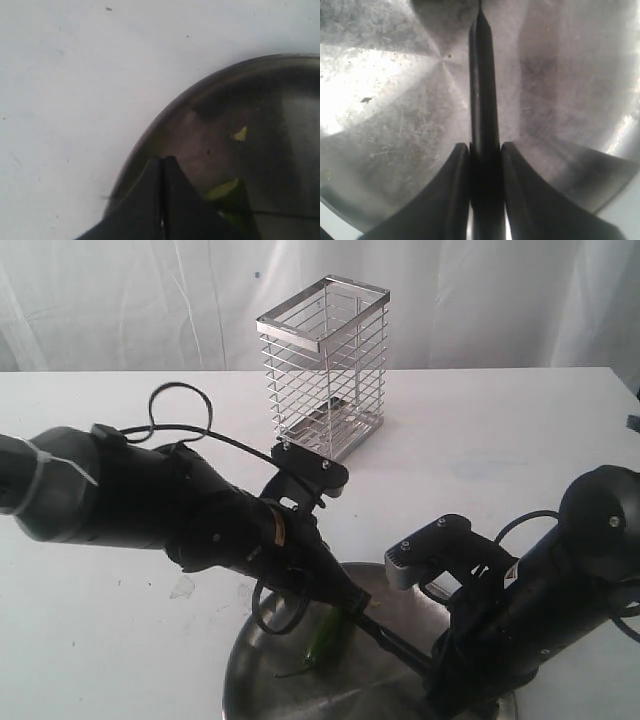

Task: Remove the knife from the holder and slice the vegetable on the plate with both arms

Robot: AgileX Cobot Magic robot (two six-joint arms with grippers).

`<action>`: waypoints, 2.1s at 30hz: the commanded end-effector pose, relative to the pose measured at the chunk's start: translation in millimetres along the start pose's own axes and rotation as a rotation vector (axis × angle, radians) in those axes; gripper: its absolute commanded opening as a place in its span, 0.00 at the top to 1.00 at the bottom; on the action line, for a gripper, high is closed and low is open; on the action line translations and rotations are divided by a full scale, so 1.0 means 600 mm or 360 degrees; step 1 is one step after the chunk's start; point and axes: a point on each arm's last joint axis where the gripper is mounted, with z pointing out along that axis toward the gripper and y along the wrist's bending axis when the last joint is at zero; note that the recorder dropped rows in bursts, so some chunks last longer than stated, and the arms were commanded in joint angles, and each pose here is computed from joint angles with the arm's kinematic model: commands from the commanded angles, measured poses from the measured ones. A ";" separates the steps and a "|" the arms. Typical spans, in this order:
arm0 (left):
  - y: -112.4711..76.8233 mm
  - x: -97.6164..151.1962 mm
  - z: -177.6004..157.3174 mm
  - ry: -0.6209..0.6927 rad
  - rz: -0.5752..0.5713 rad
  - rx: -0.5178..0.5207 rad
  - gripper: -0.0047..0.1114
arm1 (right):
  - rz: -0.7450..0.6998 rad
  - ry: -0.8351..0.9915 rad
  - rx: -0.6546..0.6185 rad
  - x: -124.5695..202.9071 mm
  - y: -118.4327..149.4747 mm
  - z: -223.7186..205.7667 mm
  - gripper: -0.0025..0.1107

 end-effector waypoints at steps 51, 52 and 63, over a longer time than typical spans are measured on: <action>-0.074 -0.077 -0.398 -0.1002 0.0453 0.1842 0.96 | -0.0023 0.0035 0.0019 -0.002 -0.001 -0.004 0.98; -0.062 -0.083 -0.387 -0.0987 0.0386 0.1624 0.96 | -0.0023 0.0035 0.0019 -0.002 -0.001 -0.004 0.98; 0.018 0.002 -0.192 -0.0414 0.0018 0.0706 0.94 | -0.0025 0.0013 0.0030 -0.006 -0.002 -0.005 0.98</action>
